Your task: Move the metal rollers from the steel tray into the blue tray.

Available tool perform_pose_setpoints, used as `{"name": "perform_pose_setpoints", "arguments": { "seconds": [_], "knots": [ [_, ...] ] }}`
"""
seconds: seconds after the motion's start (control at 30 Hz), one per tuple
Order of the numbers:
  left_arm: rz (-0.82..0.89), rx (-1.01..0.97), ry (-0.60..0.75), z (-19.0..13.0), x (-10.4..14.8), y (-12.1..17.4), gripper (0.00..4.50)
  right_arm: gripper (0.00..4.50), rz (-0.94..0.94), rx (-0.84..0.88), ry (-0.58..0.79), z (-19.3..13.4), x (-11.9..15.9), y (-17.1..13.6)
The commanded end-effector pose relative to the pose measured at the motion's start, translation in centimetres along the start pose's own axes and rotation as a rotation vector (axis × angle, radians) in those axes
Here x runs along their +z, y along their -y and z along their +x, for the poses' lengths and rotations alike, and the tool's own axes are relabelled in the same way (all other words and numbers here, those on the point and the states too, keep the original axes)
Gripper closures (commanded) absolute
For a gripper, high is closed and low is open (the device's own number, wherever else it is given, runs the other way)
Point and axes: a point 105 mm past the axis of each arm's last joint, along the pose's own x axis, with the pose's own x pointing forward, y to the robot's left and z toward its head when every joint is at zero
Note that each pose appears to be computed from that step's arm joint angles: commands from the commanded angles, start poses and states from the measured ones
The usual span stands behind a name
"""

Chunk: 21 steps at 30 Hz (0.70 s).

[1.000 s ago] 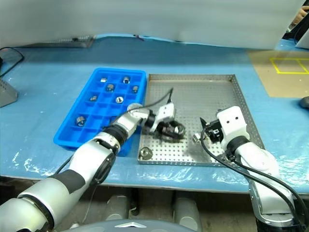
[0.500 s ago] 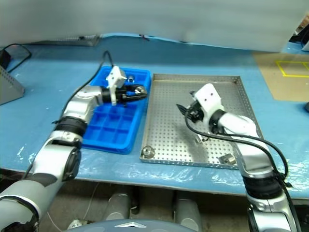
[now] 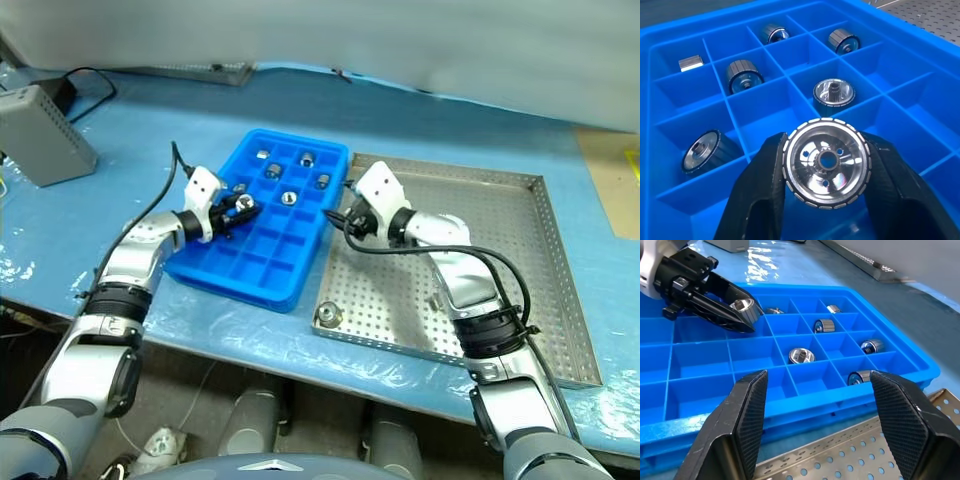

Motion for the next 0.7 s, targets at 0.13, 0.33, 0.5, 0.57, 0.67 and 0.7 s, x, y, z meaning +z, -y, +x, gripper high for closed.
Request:
{"name": "perform_pose_setpoints", "arguments": {
  "seconds": [0.13,0.33,0.5,0.57,0.67,0.7],
  "knots": [
    [0.034,0.064,0.041,-0.2,1.8,-1.5,2.72,1.12,-0.037,-0.001,0.03,-0.2,0.8,-0.3],
    [0.034,0.098,-0.021,-1.3,0.8,-3.0,2.72,1.12,-0.029,-0.036,0.016,-0.6,0.3,0.0],
    [0.049,0.054,-0.051,-1.2,-0.2,-2.2,2.04,1.12,-0.031,-0.048,-0.002,-0.8,-0.3,-0.1],
    [0.059,0.057,-0.078,-0.8,-0.7,-2.0,1.42,1.12,-0.029,-0.052,-0.004,-0.9,-0.3,-0.1],
    [0.056,0.007,-0.051,-0.2,-0.1,-1.0,0.78,1.12,-0.03,-0.057,-0.009,-1.0,-0.4,0.0],
    [0.058,-0.001,-0.043,-0.1,0.1,-0.9,0.78,1.12,-0.032,-0.062,-0.01,-1.1,-0.5,0.0]
  ]
}}
